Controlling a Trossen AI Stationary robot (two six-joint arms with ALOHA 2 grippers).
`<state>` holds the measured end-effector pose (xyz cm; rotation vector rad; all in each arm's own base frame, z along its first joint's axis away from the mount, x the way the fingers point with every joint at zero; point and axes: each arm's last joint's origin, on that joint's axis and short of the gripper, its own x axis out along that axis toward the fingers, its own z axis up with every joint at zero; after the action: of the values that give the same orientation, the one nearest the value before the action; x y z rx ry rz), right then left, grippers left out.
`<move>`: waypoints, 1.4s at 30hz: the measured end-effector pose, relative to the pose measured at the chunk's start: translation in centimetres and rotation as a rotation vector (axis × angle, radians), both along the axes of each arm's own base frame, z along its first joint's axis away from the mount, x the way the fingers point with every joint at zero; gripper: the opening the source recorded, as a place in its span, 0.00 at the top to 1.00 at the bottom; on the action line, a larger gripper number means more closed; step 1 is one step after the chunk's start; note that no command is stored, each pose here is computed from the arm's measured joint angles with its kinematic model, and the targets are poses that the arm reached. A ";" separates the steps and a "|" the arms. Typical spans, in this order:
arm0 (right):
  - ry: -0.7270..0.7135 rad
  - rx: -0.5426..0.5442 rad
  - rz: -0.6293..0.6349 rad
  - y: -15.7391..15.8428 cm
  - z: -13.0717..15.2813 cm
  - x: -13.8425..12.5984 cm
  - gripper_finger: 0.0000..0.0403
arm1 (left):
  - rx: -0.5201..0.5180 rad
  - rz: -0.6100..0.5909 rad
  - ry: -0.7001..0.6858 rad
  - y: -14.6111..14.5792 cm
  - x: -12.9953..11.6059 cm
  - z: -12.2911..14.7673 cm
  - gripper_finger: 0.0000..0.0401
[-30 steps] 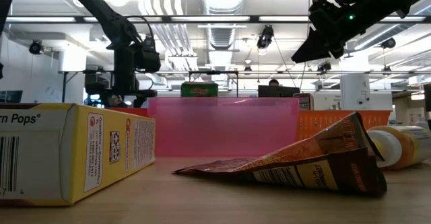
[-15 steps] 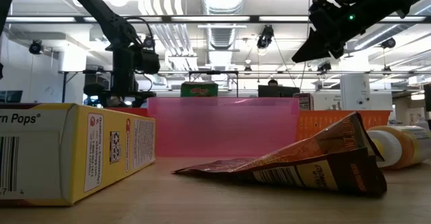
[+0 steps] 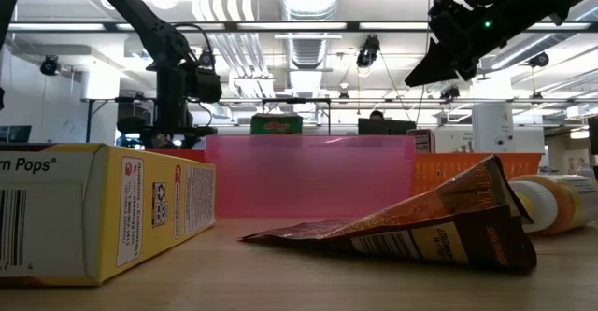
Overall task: Pick & Place Kitchen Items
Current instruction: Put the red spice can into the red bin
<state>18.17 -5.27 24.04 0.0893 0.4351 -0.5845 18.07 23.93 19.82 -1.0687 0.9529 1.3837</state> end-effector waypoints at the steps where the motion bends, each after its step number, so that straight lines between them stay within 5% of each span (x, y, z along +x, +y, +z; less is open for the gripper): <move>1: -0.004 0.004 -0.003 0.0 0.0 0.0 0.77 | 0.000 -0.004 0.001 0.0 0.0 0.0 0.46; 7: -0.026 0.074 -0.020 0.1 0.3 0.0 0.73 | -0.014 -0.051 0.021 -0.2 -0.1 0.0 0.40; 13: 0.053 0.198 0.028 0.4 1.4 -0.4 0.71 | -0.017 -0.076 0.029 -0.2 -0.1 0.0 0.46; 23: 0.089 0.245 0.005 0.5 2.2 -0.8 0.78 | -0.004 -0.167 0.029 -0.7 0.2 0.6 0.42; 31: 0.092 0.246 0.005 0.5 2.1 -0.8 0.86 | 0.112 -0.227 -0.061 -2.6 -0.2 4.6 0.46; 42: 0.094 0.245 0.004 0.5 2.1 -0.7 0.92 | 0.291 -0.362 -0.318 -9.0 -0.8 11.2 0.44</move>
<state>17.43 -4.75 26.15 0.2961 0.5970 -0.5305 17.30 14.92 31.04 -0.8164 0.6481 0.9818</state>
